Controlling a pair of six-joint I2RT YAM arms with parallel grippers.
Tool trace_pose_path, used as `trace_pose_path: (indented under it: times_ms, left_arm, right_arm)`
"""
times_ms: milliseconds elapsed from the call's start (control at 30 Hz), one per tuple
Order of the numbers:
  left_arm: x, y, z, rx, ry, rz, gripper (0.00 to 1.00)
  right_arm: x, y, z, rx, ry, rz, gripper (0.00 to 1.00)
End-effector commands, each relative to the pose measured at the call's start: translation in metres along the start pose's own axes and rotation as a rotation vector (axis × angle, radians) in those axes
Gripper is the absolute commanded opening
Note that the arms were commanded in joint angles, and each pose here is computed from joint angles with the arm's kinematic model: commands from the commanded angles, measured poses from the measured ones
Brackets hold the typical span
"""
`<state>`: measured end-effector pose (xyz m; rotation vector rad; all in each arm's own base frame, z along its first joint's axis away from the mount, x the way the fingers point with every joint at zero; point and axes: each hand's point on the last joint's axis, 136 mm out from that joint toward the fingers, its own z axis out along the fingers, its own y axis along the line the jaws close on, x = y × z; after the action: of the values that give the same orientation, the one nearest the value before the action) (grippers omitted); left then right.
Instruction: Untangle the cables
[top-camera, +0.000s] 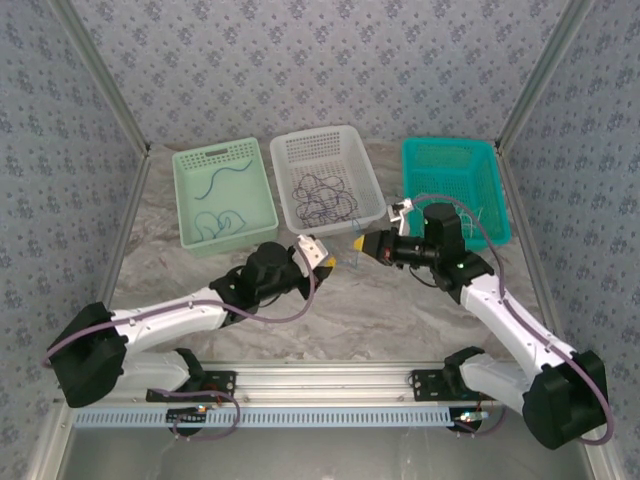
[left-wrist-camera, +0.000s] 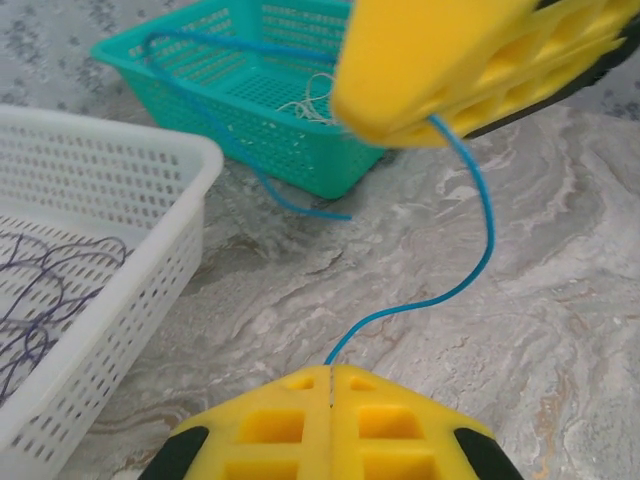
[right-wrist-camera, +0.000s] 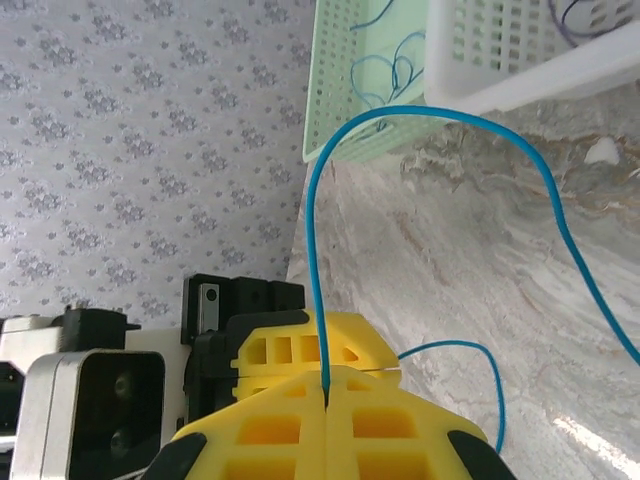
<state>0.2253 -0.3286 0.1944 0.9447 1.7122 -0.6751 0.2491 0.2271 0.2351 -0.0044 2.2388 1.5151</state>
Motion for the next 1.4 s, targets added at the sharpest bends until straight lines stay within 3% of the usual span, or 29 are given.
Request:
trace_pose_path:
  times_ms: [0,233,533,700,1000,1033,1100,1167,1233,1367]
  left_arm:
    - [-0.028,0.017,-0.013,-0.101,-0.107,-0.113,0.00]
    - [-0.053,0.031,-0.032,-0.139,-0.216,-0.274,0.00]
    - [-0.059,0.013,-0.015,-0.004,-0.301,-0.569,0.00]
    - [-0.066,0.005,-0.007,0.031,-0.349,-0.623,0.00]
    - [-0.088,0.009,-0.023,-0.013,-0.382,-0.542,0.00]
    - [-0.088,0.009,-0.025,-0.019,-0.379,-0.530,0.00]
    - [-0.089,0.010,-0.029,-0.023,-0.379,-0.513,0.00]
    - [-0.089,0.009,-0.033,-0.030,-0.363,-0.488,0.00]
    - [-0.088,0.008,-0.037,-0.036,-0.330,-0.455,0.00]
    - [-0.087,0.009,-0.050,-0.062,-0.260,-0.393,0.00]
  right_arm:
    - [-0.004,-0.024,-0.010,0.093,-0.081,0.012,0.00]
    - [-0.017,-0.056,-0.044,0.206,-0.305,0.062,0.00]
    - [-0.029,-0.079,-0.096,0.185,-0.689,0.193,0.01]
    - [-0.028,-0.069,-0.108,0.167,-0.741,0.157,0.02]
    - [-0.019,-0.064,-0.094,0.209,-0.649,0.094,0.09]
    - [-0.019,-0.063,-0.093,0.214,-0.637,0.088,0.13]
    - [-0.018,-0.061,-0.089,0.233,-0.605,0.070,0.30]
    - [-0.015,-0.059,-0.088,0.285,-0.550,0.016,0.54]
    - [-0.011,-0.062,-0.095,0.405,-0.486,-0.059,0.72]
    - [-0.007,-0.058,-0.107,0.570,-0.353,-0.255,0.81]
